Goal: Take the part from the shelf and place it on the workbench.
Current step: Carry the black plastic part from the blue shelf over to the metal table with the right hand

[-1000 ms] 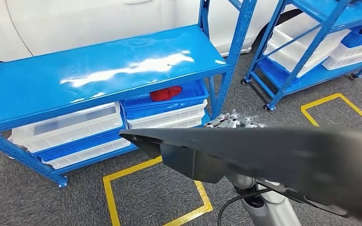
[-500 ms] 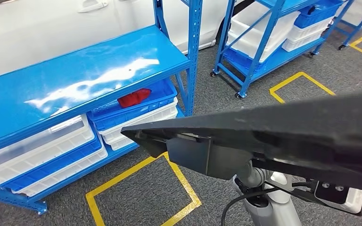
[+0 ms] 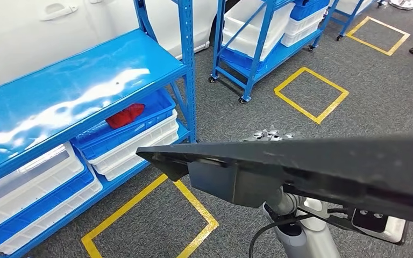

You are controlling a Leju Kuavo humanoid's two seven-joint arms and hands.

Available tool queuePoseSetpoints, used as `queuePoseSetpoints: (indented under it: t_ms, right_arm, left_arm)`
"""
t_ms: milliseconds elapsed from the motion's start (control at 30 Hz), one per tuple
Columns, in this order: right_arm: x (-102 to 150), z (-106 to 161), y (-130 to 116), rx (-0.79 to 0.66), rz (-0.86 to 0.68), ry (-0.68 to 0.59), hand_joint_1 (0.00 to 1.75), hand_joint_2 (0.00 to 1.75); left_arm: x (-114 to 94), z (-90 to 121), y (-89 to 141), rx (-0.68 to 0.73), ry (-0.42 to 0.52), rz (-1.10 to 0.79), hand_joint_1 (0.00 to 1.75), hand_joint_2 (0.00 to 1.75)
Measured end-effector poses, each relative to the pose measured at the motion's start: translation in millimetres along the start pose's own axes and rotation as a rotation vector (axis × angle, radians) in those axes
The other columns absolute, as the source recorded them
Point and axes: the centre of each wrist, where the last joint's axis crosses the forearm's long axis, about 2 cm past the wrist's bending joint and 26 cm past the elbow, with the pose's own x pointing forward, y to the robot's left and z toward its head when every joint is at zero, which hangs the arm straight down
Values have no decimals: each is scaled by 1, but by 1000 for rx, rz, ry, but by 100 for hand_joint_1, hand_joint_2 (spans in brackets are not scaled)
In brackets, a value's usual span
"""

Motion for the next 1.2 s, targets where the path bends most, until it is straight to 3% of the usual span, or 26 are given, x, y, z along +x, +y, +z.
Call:
queuePoseSetpoints:
  t_ms: [700,933,1200]
  right_arm:
    - [2,-28,-5,-18,-55,-93,161,175]
    - [6,-2,-7,-100,-66,-86,161,175]
    - [13,17,-8,-91,-35,-59,161,175]
  left_arm:
    - [11,-4,8,3,-64,-7,0,0]
    - [4,-2,13,30,-33,-19,0,0]
    - [7,-3,13,-1,-40,-48,0,0]
